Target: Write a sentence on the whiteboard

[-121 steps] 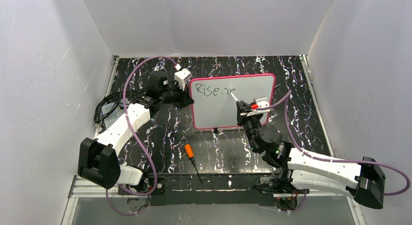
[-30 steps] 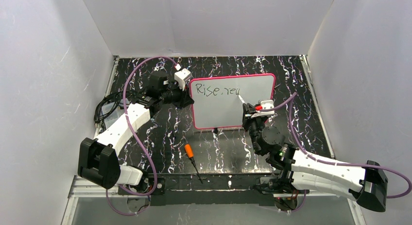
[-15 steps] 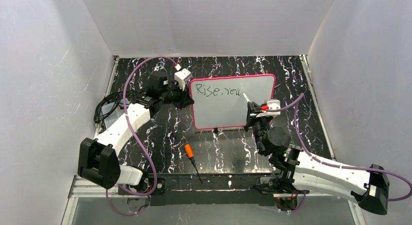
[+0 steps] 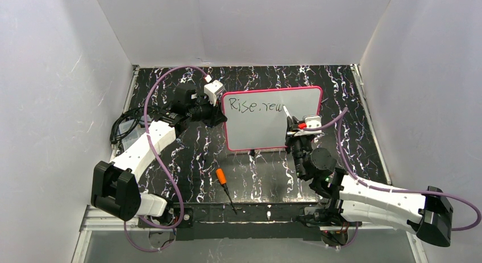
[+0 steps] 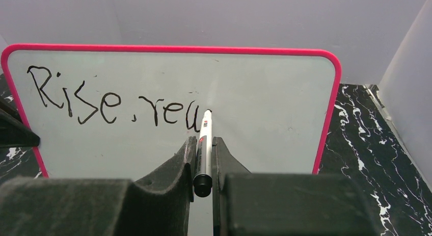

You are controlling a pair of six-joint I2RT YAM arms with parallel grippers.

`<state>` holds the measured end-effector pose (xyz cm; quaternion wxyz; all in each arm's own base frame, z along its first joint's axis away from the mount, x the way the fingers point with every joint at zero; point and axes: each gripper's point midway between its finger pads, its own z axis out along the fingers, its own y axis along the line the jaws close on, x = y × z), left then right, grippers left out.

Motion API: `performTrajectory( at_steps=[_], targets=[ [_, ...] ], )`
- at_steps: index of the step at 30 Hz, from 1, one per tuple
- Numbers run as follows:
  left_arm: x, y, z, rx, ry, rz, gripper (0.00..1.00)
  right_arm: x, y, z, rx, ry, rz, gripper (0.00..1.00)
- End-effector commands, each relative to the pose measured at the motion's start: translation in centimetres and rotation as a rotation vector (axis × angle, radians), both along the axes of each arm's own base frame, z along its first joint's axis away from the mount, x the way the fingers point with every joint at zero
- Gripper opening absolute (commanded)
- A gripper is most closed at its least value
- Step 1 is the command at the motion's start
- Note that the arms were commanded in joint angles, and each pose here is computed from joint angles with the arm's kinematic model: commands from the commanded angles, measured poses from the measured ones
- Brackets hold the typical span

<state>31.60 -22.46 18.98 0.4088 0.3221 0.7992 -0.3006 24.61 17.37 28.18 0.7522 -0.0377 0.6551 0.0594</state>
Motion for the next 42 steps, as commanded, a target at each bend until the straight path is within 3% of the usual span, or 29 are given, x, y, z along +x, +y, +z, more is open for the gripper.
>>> performTrajectory(
  at_steps=[1,15,34,42],
  targets=[
    [-0.9,-0.2,-0.2,0.005,0.021,-0.022,0.00,0.1,0.2,2.0,0.065,-0.031,0.007,0.01],
    [-0.9,-0.2,-0.2,0.004,0.022,-0.021,0.00,-0.3,-1.0,-1.4,0.078,0.065,-0.027,0.01],
    [-0.9,-0.2,-0.1,0.002,0.022,-0.022,0.00,-0.4,-1.4,5.7,0.097,-0.113,-0.014,0.01],
    [-0.9,-0.2,-0.1,0.002,0.021,-0.023,0.00,0.2,-1.4,5.8,0.070,-0.124,-0.037,0.01]
  ],
)
